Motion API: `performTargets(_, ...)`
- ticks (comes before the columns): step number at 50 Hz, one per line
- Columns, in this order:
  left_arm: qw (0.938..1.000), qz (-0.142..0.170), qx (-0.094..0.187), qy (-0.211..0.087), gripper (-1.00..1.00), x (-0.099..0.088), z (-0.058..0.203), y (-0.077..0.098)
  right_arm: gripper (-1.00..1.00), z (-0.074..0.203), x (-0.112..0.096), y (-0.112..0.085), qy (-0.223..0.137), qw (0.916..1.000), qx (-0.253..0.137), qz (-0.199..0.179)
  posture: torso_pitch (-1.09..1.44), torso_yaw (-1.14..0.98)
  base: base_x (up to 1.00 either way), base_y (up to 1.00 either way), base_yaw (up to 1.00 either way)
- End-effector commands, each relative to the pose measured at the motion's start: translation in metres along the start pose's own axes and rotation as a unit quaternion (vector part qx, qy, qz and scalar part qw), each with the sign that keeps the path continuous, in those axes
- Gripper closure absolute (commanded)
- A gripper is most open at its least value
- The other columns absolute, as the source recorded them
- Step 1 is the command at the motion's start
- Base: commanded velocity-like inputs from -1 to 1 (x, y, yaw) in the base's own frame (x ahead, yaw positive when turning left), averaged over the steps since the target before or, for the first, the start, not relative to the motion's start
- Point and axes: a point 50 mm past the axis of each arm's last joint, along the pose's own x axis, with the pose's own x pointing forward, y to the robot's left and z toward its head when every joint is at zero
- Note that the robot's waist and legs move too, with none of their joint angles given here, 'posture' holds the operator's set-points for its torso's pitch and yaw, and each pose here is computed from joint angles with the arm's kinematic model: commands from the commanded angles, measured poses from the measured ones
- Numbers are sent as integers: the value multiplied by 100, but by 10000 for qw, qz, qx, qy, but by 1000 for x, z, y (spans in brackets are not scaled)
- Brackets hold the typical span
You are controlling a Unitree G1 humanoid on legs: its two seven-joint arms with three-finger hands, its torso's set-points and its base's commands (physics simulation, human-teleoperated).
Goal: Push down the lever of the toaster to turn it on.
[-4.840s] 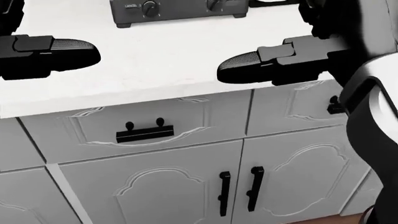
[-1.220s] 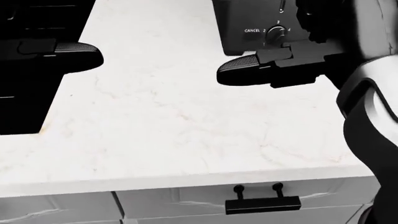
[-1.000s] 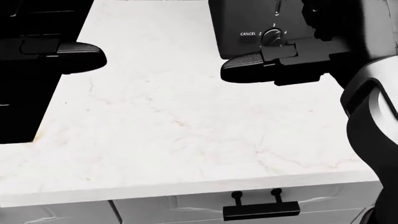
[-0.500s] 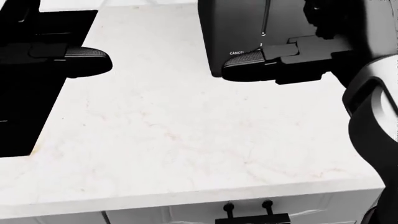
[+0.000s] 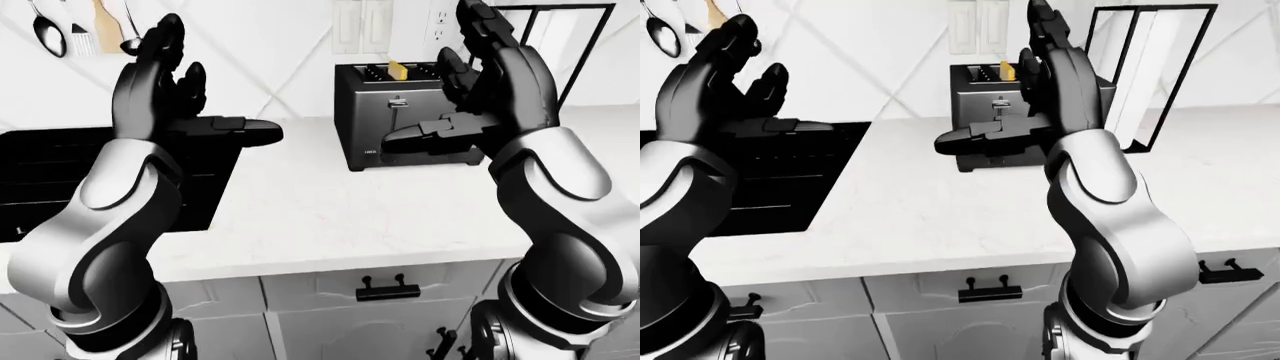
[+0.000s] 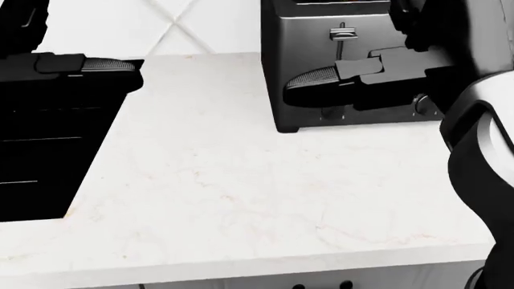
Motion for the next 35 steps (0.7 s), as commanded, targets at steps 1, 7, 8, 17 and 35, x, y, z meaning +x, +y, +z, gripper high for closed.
performTargets(1, 9994, 8, -7, -337, -100, -1, 13, 0, -100, 11, -1, -1, -337, 9994, -7, -30, -36, 0, 0, 0, 0)
performTargets(7, 9993, 11, -30, -366, -100, -1, 13, 0, -100, 10, 0, 0, -330, 9995, -15, -23, -41, 0, 0, 0, 0)
performTargets(8, 9993, 10, -24, -363, -100, -1, 13, 0, -100, 10, 0, 0, -326, 9995, -10, -23, -41, 0, 0, 0, 0)
performTargets(17, 9990, -20, -50, -434, -100, -2, 16, -2, -100, 7, 1, 3, -263, 9996, -59, 67, -46, 0, 0, 0, 0)
performTargets(35, 9984, 90, -137, -547, -100, -5, 26, 4, -100, -1, 29, 16, 113, 9988, -411, 230, -46, 0, 0, 0, 0)
